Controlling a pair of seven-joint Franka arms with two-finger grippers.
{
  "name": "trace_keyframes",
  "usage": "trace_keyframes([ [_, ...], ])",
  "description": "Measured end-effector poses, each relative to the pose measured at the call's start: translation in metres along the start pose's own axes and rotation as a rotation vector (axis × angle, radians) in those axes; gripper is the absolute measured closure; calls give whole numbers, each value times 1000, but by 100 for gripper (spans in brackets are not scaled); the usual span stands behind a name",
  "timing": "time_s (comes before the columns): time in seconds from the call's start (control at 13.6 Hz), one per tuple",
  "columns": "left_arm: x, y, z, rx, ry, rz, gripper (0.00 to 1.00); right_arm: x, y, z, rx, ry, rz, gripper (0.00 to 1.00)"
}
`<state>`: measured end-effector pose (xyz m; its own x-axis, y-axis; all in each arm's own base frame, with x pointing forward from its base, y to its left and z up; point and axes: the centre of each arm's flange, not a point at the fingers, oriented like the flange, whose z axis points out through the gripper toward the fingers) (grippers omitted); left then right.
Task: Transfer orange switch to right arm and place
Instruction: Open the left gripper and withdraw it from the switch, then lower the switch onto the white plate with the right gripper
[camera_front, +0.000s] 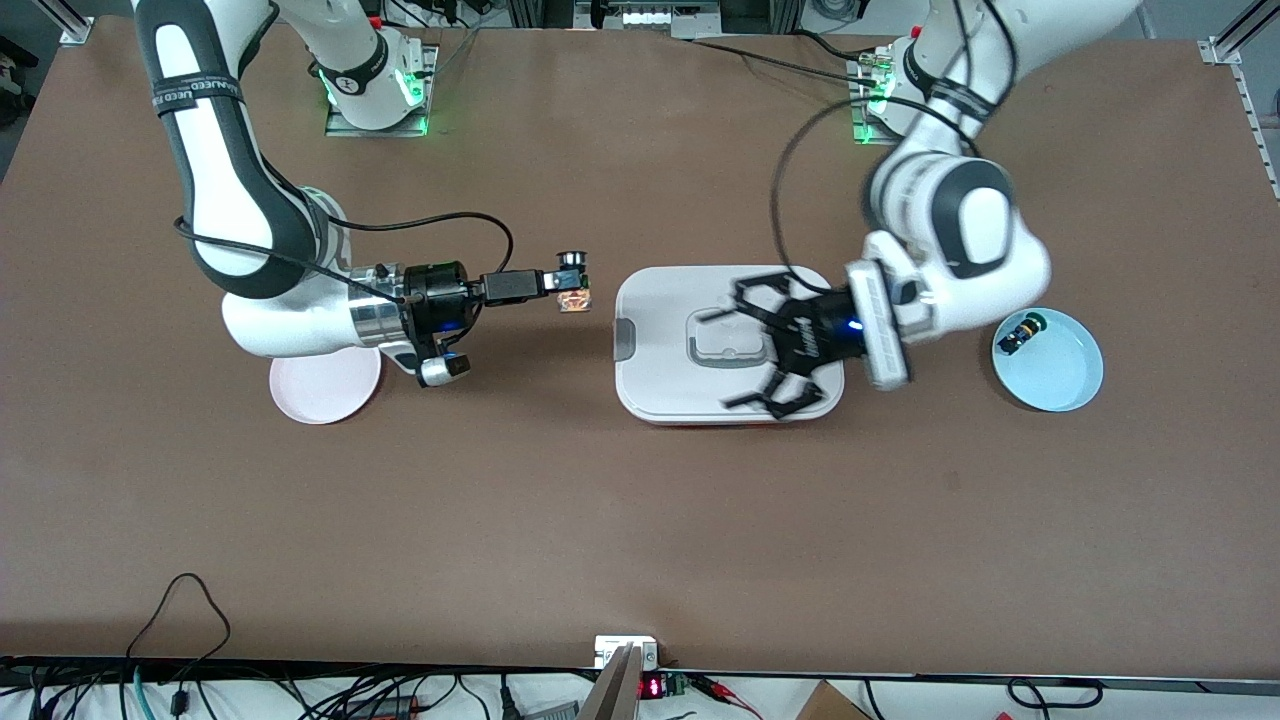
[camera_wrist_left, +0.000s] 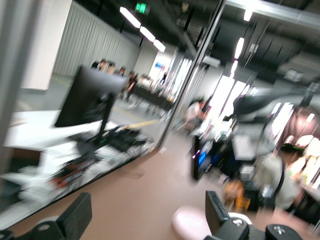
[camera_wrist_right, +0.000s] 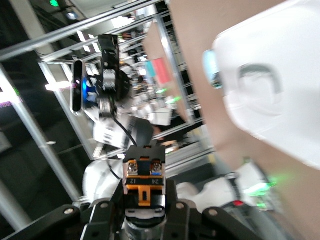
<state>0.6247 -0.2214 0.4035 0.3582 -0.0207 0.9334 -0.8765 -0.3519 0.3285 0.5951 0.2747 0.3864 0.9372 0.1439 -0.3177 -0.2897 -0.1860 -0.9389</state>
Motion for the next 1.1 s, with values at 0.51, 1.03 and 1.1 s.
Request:
trace_keyframes([
  [0.51,11,-90,-220,263,-443,132,0,3,28,-99,-353,-8,-302,66],
  [1.03,54,-58,-283,485,-987,-44,0,-11,65,-193,-1003,-385,-671,66],
  [1.1,69,-45,-274,531,-1045,-113,0,-10,68,-200,-1080,-457,-732,66],
])
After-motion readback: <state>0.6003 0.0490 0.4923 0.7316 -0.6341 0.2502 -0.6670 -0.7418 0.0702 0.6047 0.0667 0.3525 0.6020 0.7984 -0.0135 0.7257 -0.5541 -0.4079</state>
